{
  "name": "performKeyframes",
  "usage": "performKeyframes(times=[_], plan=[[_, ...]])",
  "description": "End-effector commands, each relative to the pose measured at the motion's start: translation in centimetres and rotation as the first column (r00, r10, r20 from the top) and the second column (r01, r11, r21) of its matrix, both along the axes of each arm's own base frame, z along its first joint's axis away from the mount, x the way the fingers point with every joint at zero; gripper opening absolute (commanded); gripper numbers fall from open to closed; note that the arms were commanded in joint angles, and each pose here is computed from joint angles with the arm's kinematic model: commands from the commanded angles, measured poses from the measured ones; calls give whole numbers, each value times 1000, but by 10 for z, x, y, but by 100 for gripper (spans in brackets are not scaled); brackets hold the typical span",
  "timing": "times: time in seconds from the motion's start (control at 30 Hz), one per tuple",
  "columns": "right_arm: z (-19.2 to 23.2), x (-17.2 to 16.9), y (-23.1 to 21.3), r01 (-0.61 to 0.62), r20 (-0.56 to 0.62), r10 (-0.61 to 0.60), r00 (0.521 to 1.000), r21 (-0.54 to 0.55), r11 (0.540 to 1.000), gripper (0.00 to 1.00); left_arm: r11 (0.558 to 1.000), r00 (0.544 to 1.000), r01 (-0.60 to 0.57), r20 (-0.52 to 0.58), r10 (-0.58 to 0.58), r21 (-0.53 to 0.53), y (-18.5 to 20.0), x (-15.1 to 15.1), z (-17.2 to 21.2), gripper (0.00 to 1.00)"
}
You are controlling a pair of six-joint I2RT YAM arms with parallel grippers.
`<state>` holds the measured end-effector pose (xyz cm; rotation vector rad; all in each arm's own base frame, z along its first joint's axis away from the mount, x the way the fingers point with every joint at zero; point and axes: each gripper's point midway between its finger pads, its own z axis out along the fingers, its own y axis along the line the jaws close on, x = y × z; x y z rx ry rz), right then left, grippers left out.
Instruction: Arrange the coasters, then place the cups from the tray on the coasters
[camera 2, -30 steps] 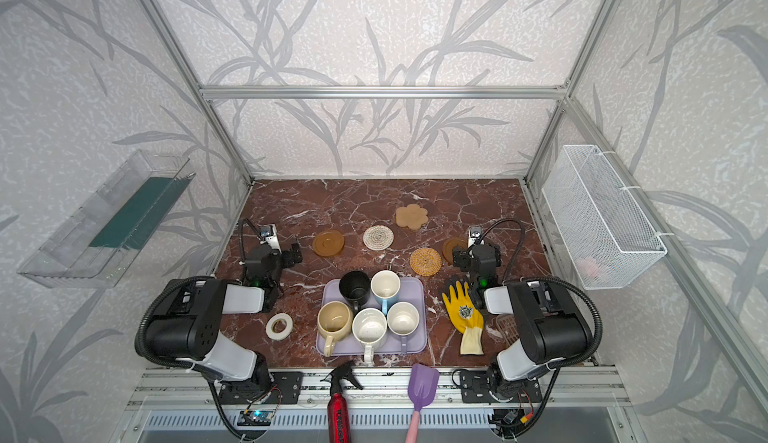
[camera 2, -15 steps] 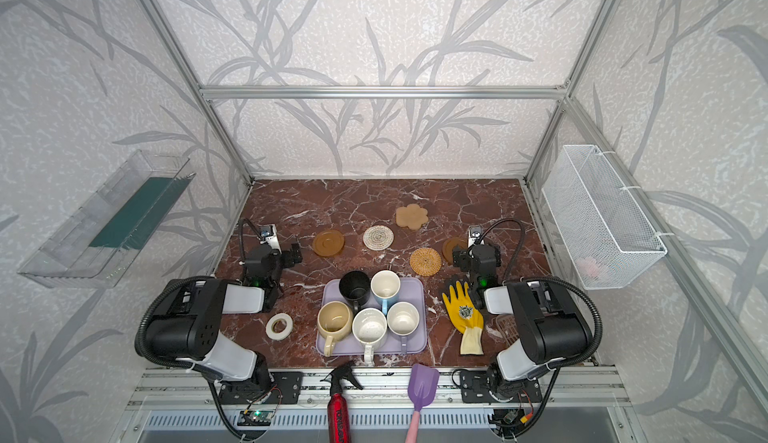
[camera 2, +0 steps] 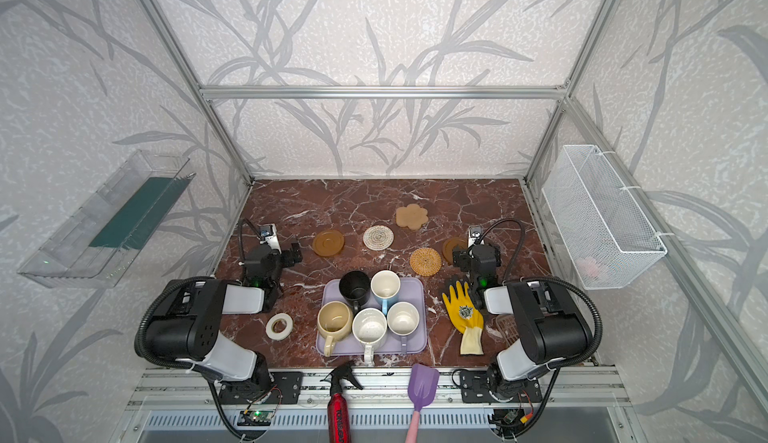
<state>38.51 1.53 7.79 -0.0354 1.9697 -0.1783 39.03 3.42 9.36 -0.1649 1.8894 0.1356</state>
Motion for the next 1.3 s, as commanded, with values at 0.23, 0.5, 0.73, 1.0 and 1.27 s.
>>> performKeyframes(times=[0.23, 0.5, 0.73, 1.0, 1.27], plan=[[44, -4, -1, 11, 34, -12, 999, 35, 999, 99, 1000, 999, -23, 49, 23, 15, 5, -10, 47, 99], [83, -27, 3, 23, 32, -30, 999, 188, 982, 99, 1000, 998, -8, 65, 9, -11, 0, -18, 100, 99], [118, -36, 34, -107, 45, 97, 994, 358, 927, 99, 973, 993, 52, 114, -26, -223, -20, -27, 138, 99], [123, -39, 56, -164, -1, 183, 983, 441, 882, 99, 844, 990, 144, 70, -126, -517, -57, -21, 147, 99], [125, -36, 79, -199, -29, 238, 971, 451, 870, 99, 822, 950, 206, -91, -297, -530, -110, -11, 136, 99]])
